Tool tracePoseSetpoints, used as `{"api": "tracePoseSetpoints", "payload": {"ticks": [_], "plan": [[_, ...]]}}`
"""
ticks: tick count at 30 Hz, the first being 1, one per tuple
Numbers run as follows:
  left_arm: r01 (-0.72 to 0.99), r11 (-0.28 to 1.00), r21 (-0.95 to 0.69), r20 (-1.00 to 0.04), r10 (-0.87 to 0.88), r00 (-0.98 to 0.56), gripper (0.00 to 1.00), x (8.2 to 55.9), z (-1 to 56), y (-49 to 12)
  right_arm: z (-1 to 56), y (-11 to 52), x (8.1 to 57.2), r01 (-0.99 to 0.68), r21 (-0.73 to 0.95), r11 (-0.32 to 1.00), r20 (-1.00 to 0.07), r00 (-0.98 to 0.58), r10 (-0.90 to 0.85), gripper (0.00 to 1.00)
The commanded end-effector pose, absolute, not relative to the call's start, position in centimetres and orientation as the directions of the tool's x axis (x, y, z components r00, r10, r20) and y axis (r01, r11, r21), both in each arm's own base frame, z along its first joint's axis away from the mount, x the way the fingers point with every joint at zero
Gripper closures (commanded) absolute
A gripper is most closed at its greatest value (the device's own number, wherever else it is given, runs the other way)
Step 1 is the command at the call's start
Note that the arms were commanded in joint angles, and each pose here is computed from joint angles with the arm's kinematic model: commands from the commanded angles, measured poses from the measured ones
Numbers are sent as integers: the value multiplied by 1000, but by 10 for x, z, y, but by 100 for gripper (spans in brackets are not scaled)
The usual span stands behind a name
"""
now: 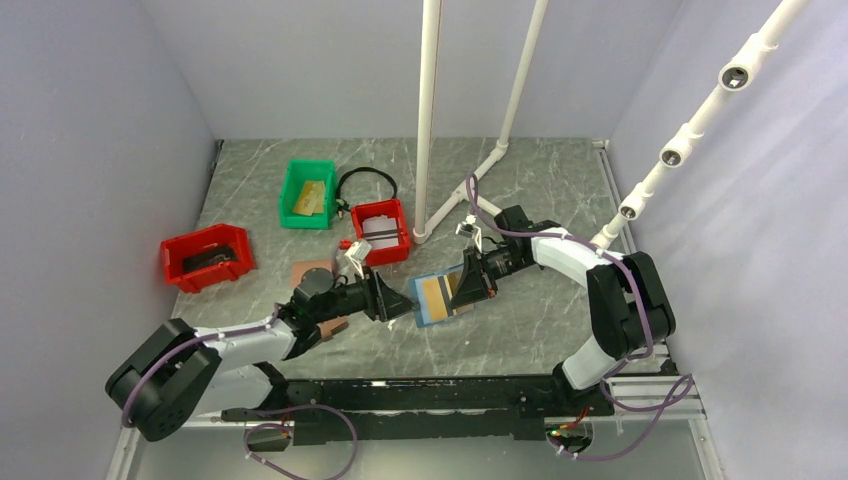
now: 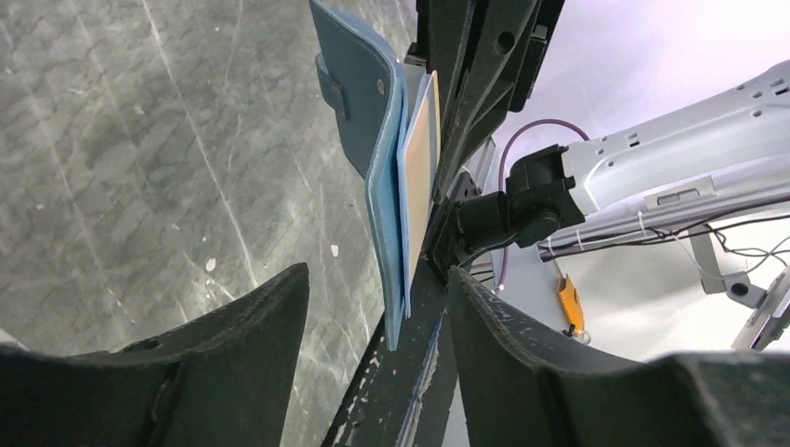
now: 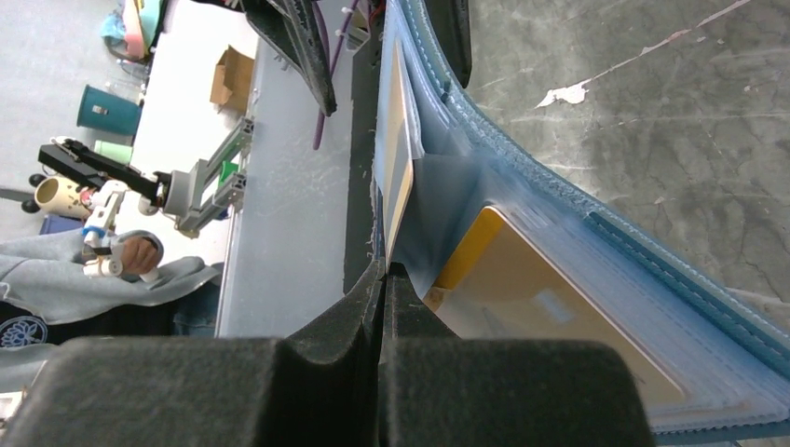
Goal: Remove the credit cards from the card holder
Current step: Remove the credit card from the card holder.
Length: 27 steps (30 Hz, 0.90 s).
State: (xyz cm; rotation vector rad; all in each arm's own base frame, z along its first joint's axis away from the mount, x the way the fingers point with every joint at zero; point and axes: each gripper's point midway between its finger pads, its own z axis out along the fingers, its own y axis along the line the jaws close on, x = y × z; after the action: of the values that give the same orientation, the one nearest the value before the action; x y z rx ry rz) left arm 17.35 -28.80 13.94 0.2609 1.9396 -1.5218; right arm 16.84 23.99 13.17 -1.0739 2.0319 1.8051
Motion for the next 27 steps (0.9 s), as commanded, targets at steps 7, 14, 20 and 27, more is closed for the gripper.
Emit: {"api": "tracePoseSetpoints", "payload": {"ticks": [7, 14, 20, 27], "plan": [[601, 163, -782, -623, -219, -751, 82, 173, 168, -308, 151, 244, 177, -685, 723, -90, -671, -665, -329, 100], [611, 130, -781, -623, -224, -749, 100, 167, 169, -305, 146, 242, 181, -685, 726, -60, -661, -672, -334, 100], [602, 180, -778, -628, -223, -746, 100, 164, 164, -294, 140, 238, 185, -674, 738, -42, -646, -686, -334, 100], [615, 188, -766, -643, -220, -734, 100, 160, 167, -288, 138, 237, 186, -680, 733, -33, -649, -683, -335, 100]]}}
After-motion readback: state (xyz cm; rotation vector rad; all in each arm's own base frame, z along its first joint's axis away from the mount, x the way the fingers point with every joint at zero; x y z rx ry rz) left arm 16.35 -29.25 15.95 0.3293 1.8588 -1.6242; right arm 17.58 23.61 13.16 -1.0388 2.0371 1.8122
